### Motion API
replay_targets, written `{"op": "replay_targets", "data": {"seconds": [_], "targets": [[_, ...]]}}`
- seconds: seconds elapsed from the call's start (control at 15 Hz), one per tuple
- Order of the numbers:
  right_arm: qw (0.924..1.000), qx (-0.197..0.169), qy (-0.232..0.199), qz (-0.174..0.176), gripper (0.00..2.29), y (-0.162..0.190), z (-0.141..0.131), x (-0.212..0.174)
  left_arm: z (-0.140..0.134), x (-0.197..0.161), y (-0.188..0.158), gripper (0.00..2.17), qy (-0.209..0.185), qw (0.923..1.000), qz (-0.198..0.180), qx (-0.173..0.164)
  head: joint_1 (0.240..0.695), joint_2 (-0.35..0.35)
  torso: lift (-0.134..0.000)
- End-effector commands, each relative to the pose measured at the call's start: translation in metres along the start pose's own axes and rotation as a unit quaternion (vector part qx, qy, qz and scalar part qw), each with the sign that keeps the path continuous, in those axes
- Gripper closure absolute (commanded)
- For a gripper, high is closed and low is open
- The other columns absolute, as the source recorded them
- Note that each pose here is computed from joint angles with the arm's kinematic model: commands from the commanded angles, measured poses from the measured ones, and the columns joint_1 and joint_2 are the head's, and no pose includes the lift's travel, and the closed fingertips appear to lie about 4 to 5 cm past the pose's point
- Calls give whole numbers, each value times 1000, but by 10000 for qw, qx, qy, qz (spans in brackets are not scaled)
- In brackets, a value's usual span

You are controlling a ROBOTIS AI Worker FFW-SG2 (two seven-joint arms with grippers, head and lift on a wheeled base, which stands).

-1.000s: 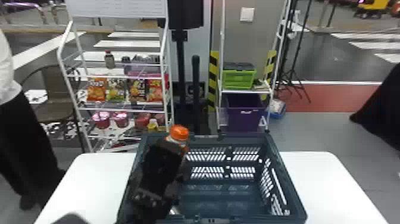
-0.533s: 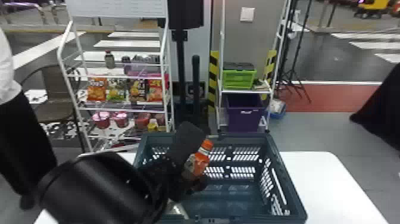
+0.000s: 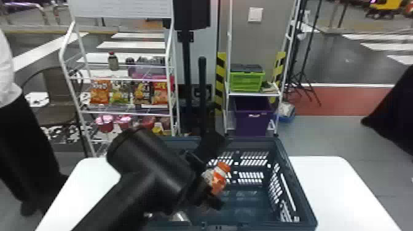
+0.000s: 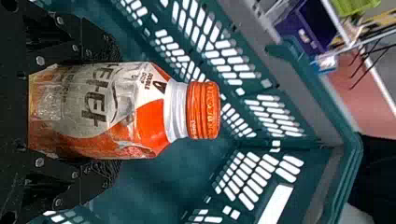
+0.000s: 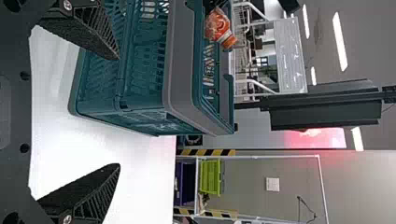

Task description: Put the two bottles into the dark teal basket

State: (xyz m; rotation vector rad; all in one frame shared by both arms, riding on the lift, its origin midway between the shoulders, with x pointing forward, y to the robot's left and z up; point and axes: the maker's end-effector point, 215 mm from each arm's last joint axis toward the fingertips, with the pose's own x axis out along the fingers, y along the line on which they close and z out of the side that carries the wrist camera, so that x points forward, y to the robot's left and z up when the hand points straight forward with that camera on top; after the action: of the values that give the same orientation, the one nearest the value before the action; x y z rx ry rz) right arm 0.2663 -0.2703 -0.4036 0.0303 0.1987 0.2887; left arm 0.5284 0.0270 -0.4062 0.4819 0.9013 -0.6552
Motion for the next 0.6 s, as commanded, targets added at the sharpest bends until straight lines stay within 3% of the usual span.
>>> {"op": "replay_targets", "data": {"seconds": [0.0,0.07,0.13,0.2,0.4,0.53], "targets": [[10000,8,-15,-7,70,0,-1,-1,4,11,-3,1848,144,9999,15,20,499,0,0],[10000,-4,-35,-8,70,0,0,-1,2,14,-1,1200,168,9998,52,19,499,0,0],[10000,-12,-48,-8,70,0,1,-1,5,13,1,259,154,9998,81,33,499,0,0],[10000,-10,-66,-10,70,0,2,0,6,12,2,19,144,9998,98,37,499,0,0],[10000,-9,-66,-8,70,-1,3,2,15,3,13,19,6,9997,231,-36,499,0,0],[10000,-15,-78,7,70,0,4,3,24,-17,33,39,-350,9976,550,-215,499,0,0]]}}
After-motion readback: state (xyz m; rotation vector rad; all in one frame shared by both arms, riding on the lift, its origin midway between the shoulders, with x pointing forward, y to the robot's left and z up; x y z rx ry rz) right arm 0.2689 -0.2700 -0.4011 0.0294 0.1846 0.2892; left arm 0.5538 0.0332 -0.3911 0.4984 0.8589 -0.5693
